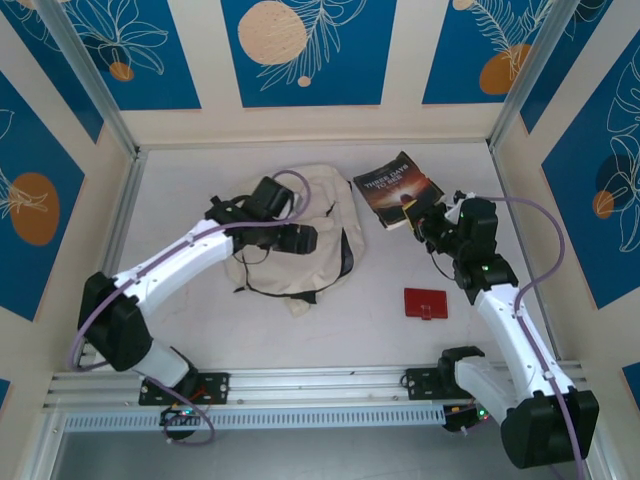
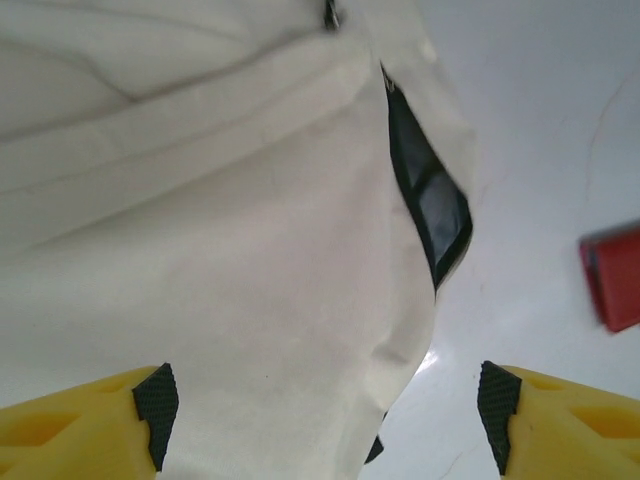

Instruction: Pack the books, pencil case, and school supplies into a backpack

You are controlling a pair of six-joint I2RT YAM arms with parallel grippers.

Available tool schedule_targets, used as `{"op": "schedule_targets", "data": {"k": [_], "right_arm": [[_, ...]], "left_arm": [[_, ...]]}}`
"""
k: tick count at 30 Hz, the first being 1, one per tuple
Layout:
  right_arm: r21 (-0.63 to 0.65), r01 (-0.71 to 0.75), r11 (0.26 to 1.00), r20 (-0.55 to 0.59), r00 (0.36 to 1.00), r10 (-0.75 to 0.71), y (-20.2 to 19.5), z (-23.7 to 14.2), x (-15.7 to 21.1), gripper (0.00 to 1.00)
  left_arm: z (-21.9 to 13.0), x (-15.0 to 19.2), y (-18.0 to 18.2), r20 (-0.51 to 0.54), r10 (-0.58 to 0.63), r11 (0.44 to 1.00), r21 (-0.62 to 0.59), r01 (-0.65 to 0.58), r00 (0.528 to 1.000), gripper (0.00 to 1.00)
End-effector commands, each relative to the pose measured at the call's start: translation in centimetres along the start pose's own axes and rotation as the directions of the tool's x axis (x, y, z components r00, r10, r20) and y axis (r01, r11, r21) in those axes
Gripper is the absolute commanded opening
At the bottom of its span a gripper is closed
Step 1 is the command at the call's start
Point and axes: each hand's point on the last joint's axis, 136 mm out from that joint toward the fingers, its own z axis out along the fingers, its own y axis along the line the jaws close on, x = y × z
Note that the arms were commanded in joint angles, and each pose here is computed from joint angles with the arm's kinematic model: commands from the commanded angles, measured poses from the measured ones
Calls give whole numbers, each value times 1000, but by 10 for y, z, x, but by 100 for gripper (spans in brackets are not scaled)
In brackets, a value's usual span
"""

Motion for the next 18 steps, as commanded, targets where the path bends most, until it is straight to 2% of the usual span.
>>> {"op": "schedule_targets", "data": {"k": [1, 5, 10, 13, 18], "right_arm": [[-4, 57, 998, 47, 997, -57, 8, -13, -10, 3], [3, 39, 999, 57, 998, -39, 3, -15, -13, 3], [4, 35, 999, 54, 998, -35, 2, -16, -13, 3], [3, 34, 999, 52, 998, -35, 2, -16, -13, 3], [6, 29, 1000, 50, 998, -30, 0, -15, -12, 3]], "left_arm": [[7, 20, 0, -117, 188, 974, -106, -201, 975, 80], [23, 39, -10, -247, 325, 925, -120, -361, 913, 79], [40, 56, -15, -356, 406, 883, -85, -462, 842, 75], [49, 58, -13, -392, 394, 881, -97, -463, 831, 69], [61, 59, -10, -437, 369, 878, -127, -462, 820, 65]]}}
